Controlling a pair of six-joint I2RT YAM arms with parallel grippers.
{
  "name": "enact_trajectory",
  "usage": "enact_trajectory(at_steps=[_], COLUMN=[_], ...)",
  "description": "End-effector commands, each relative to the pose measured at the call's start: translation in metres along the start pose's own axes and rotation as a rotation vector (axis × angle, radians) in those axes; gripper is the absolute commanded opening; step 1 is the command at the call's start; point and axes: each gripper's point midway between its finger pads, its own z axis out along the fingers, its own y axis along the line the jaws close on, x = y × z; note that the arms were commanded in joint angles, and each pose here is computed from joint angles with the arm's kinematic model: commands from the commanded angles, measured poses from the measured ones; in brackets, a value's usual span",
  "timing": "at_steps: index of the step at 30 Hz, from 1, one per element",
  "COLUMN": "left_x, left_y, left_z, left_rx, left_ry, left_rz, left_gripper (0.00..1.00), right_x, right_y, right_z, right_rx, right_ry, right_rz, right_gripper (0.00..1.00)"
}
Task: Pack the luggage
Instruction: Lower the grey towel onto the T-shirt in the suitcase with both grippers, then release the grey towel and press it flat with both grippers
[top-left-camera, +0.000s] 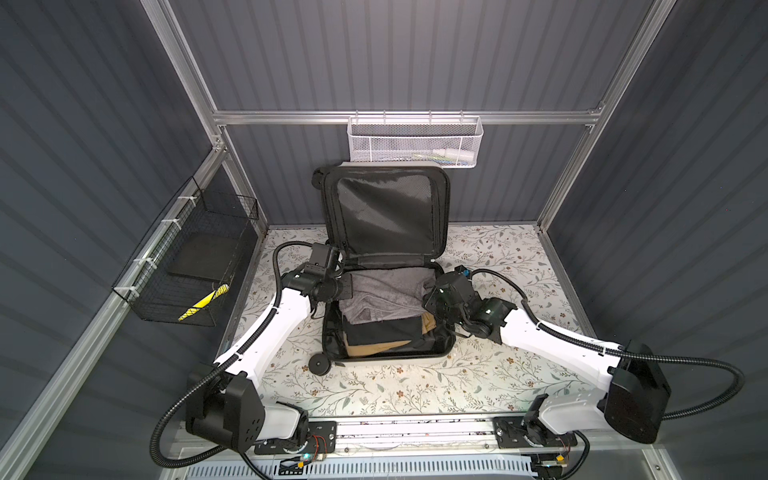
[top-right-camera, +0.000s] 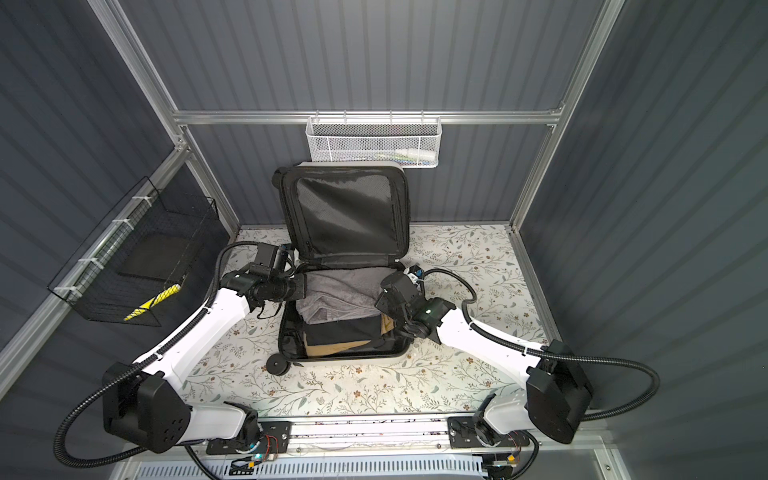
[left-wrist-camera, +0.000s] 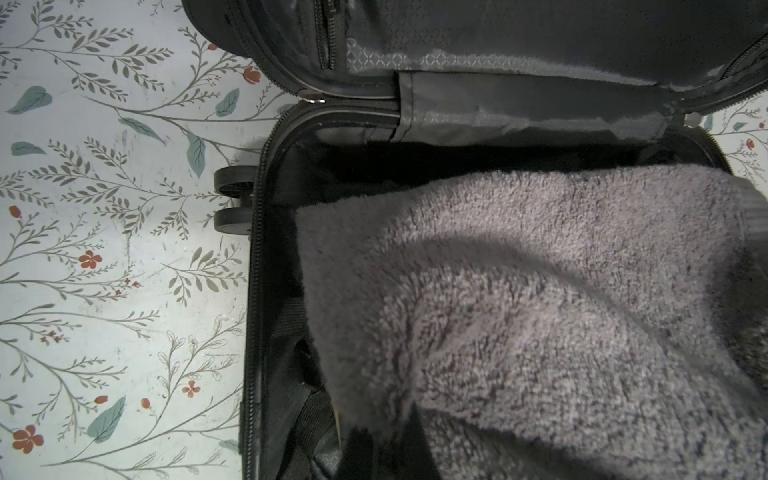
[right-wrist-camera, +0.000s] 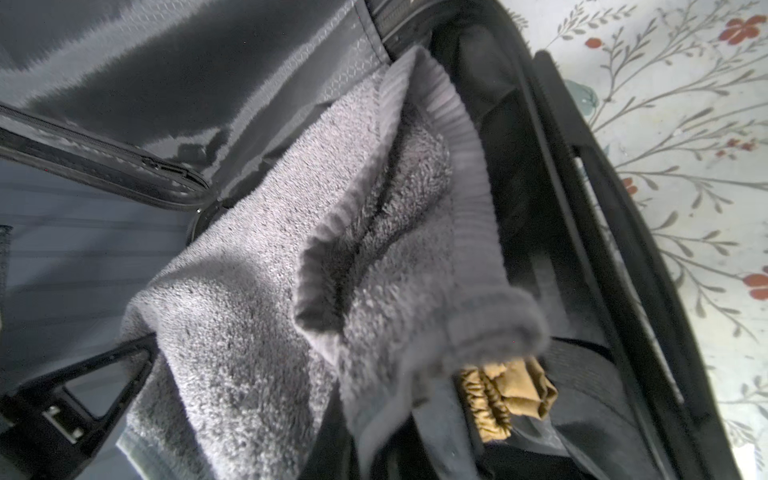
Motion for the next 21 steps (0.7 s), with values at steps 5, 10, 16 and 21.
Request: enact_trajectory(at_steps=[5, 10, 16, 21], left_x=[0.015, 0.01, -0.013, -0.035], left_y=[0.02, 0.03, 0.028, -0.005], left_z=[0.004, -0.012, -0.035, -0.046], left_rx=[-0.081, -0.139, -0.156, 0.015], left_ry=[0.069, 0.052, -0.004, -0.054], left_rz=[0.004, -0.001, -0.018, -0.038], left_gripper=[0.03, 0.9, 1.0, 1.0], right_x=[0.009, -0.001, -0.026, -0.039], right_y=[-0.025, -0.049, -0.061, -0.028], right_z=[-0.011, -0.031, -0.042, -0.031], right_rx=[0.087, 0.124, 0.059, -0.089], right_ry=[0.026, 0.023, 0.018, 0.095], right_rz=[-0.033, -0.006, 0.054, -0.006], right_gripper=[0.56, 0.7, 0.72, 0.71])
